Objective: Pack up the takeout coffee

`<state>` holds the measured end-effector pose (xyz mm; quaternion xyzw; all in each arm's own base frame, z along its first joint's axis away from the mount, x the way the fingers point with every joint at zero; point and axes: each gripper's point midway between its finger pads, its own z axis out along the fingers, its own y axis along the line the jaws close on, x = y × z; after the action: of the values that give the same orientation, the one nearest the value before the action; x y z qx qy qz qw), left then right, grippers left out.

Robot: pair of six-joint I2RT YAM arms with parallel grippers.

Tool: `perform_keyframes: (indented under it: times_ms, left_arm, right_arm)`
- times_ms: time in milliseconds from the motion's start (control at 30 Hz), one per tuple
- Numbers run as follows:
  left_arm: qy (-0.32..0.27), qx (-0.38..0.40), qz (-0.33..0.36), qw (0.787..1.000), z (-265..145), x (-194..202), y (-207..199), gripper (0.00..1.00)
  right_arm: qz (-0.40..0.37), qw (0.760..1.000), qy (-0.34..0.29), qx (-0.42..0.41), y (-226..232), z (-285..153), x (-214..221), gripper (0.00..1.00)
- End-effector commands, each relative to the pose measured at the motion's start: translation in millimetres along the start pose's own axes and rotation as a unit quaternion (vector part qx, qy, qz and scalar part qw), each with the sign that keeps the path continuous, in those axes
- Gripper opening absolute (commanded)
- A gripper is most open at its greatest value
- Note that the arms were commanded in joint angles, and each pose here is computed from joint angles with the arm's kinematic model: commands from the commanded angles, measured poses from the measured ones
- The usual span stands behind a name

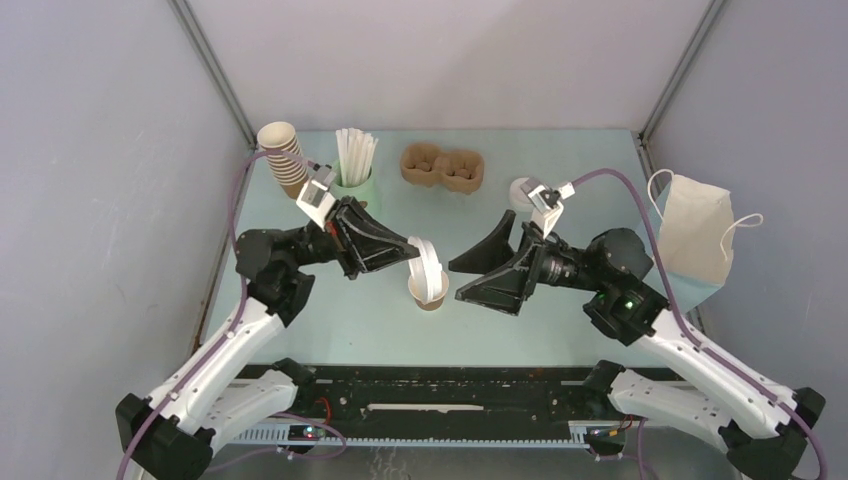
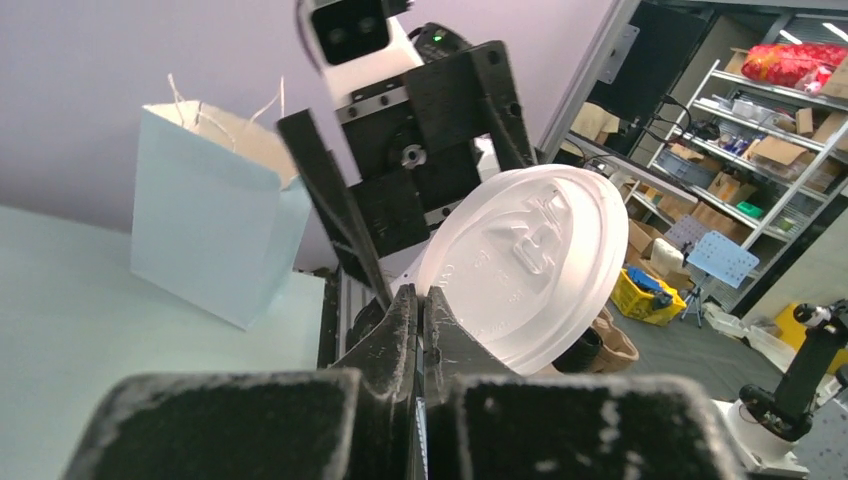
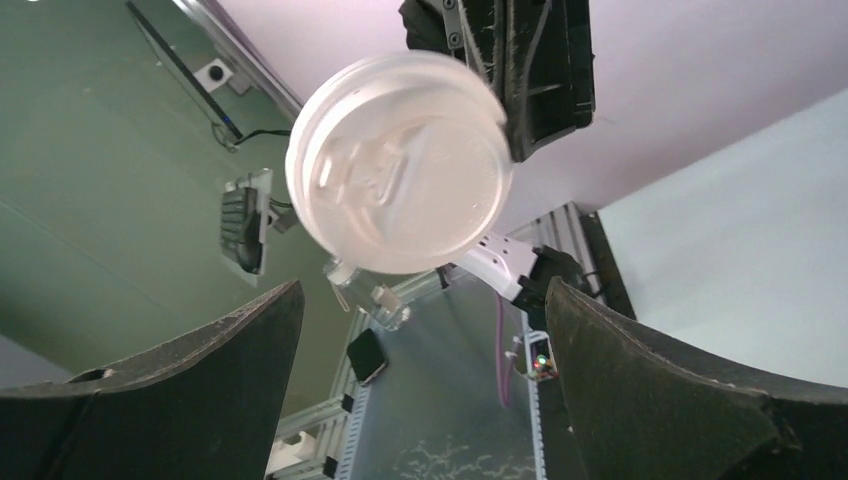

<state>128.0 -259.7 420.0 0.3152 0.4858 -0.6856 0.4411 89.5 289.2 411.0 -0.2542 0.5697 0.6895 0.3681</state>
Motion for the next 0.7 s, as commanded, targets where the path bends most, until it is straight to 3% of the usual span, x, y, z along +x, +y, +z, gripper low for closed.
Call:
perform_keyframes:
  times_ms: [0, 267, 667]
  left_arm:
    - [-0.005, 0.03, 0.024, 0.999, -2.8, -3.5, -18.1, 0.0]
    - [-0.003, 0.029, 0.022, 0.999, -2.8, -2.4, -16.1, 0.0]
    - [-0.002, 0.022, 0.015, 1.0, -1.5, -1.5, -10.3, 0.0]
  right_arm:
    - [0.021, 0.997, -0.02, -0.069, 21.1, 18.4, -11.2, 1.0]
    - [0.08, 0.992, -0.026, -0.092, 15.5, 40.3, -12.8, 1.0]
    - [0.035, 0.996, -0.034, -0.069, 24.8, 19.9, -15.1, 1.0]
